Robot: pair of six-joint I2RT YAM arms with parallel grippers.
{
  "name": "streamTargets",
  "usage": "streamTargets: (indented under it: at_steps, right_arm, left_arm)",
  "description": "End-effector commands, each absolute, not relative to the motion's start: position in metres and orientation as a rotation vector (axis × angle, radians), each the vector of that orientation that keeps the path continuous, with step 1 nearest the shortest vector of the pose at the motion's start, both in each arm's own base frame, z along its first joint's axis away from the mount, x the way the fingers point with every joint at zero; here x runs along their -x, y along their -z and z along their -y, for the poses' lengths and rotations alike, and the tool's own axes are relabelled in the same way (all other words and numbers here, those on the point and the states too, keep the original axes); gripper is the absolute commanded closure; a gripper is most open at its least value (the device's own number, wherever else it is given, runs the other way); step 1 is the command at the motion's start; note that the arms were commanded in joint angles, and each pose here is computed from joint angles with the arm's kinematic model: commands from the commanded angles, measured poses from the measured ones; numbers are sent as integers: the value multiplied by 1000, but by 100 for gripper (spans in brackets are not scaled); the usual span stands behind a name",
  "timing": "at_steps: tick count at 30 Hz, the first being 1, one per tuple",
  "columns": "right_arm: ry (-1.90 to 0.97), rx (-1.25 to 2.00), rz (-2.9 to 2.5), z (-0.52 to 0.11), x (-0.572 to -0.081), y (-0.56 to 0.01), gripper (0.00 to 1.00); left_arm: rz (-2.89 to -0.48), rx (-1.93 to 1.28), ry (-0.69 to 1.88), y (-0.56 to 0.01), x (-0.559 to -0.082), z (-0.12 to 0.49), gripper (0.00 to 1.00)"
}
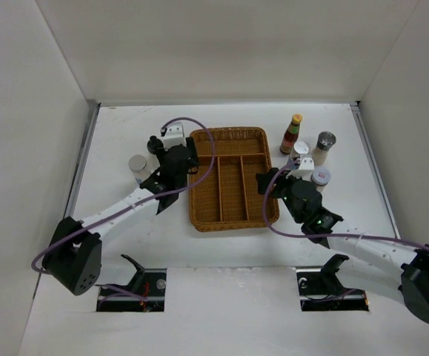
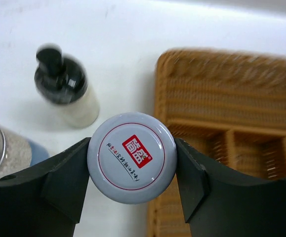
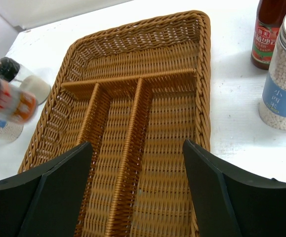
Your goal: Organize the condiment bottles
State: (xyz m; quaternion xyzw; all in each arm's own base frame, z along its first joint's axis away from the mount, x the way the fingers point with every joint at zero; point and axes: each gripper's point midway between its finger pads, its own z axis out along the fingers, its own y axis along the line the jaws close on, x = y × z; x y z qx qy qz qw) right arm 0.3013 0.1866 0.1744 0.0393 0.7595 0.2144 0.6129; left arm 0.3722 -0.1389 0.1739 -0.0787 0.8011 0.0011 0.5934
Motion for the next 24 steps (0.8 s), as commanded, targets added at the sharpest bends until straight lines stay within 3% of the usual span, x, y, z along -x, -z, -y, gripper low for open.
streamTargets:
  at_steps: [1, 11, 18, 21, 24]
  right_arm:
    - [-554, -100, -1659, -196, -306, -209, 20]
    - [-557, -111, -1651, -192, -305, -210, 19]
    - [-542, -123, -1658, -188, -307, -206, 19]
    - [-525, -140, -1655, -183, -310, -206, 19]
    - [-481, -188, -1625, -167, -312, -215, 18]
  left_arm:
    - [-1591, 281, 135, -280, -394, 153, 71]
    - [-1658, 179, 209, -254, -485, 221, 72]
    - [-1757, 128, 200, -195, -499, 246, 69]
    - [-1791, 127, 176, -168, -497, 247, 53]
    - [-1788, 142, 170, -162, -491, 242, 22]
